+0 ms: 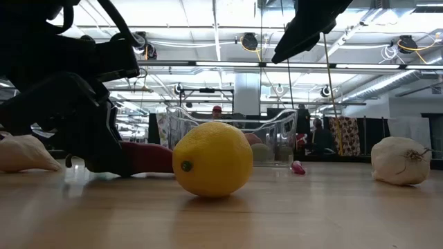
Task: Sort produce into baskets
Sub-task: Put the dark red chili pepper into the bottom transparent bin
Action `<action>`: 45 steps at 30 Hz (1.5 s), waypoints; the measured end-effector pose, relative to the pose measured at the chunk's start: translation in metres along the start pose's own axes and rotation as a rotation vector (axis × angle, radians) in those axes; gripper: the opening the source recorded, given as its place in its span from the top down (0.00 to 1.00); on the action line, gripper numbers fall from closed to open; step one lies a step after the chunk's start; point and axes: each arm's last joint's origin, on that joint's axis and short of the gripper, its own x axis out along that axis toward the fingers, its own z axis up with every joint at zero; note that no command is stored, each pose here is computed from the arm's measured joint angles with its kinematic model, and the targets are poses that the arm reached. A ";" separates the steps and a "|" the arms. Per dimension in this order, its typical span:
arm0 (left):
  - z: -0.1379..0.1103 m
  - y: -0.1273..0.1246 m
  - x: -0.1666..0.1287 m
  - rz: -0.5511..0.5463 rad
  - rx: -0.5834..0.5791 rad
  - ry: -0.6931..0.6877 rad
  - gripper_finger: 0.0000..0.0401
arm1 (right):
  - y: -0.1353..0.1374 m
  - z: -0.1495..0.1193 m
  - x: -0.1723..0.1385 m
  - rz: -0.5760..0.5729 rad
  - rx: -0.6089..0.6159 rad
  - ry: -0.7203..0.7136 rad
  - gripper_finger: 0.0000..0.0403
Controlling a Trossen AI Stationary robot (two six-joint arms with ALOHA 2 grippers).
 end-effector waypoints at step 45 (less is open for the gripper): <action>0.191 0.132 -0.057 0.396 0.231 -0.346 0.61 | -0.004 -0.002 -0.041 0.025 -0.038 -0.040 0.40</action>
